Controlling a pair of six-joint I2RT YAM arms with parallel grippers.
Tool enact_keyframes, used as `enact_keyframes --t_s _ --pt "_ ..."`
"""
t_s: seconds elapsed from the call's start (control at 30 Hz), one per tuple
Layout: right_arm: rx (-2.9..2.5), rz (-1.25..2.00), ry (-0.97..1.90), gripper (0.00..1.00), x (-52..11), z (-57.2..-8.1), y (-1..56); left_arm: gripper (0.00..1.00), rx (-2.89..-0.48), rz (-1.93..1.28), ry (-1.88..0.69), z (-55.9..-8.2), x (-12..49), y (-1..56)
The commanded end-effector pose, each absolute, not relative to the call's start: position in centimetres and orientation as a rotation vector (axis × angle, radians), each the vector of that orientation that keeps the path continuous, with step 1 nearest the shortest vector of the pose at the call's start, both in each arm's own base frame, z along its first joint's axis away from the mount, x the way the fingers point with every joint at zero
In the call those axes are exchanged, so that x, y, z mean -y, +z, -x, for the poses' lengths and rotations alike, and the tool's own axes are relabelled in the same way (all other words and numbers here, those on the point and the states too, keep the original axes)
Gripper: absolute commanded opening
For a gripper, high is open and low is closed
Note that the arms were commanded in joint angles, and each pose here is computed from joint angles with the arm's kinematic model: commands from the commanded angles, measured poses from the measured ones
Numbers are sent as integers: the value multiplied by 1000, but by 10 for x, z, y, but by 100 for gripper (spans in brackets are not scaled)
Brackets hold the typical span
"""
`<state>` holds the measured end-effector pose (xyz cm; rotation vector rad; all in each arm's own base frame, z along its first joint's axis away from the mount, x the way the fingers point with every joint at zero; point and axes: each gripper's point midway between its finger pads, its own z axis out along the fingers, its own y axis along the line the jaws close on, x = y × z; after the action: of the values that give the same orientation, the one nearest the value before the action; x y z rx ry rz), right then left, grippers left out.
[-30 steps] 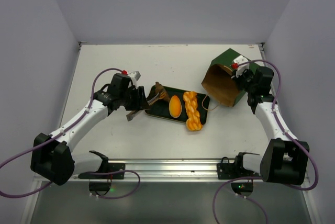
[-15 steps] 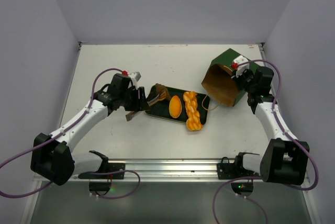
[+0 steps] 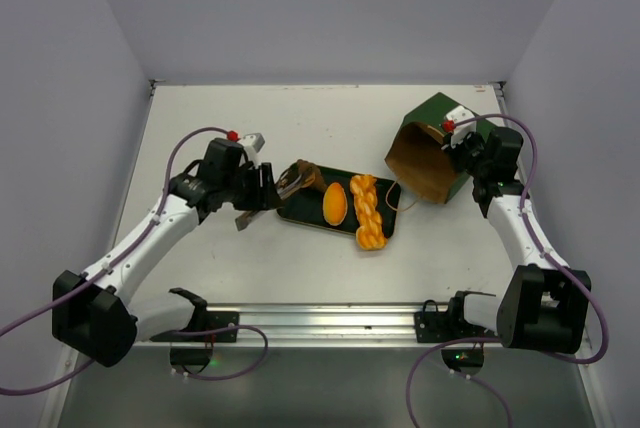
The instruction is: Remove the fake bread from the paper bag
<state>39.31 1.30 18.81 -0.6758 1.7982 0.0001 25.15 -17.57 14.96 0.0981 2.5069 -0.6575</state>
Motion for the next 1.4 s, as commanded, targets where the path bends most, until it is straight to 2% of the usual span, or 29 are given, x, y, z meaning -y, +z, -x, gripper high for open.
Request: enact_keyframes --t_s 0.0,0.17,0.3,0.5,0.97,1.37 --pt "-1744 660 -17 1 -11 -397 204 56 -2420 -136 -669 -258 175 180" --pt "-1744 665 -5 1 -13 -396 205 52 -2328 -184 -754 -258 185 210" --pt "-1739 677 11 2 -16 -394 207 47 -2228 -265 -947 -247 207 244" --pt "-1705 729 118 0 -27 -388 221 41 -2155 -385 -1224 -223 236 264" --pt "-1707 841 234 0 -12 -369 216 39 -2118 -595 -1421 -178 290 250" --pt "-1715 849 305 0 -8 -361 216 40 -2110 -629 -1506 -177 347 246"
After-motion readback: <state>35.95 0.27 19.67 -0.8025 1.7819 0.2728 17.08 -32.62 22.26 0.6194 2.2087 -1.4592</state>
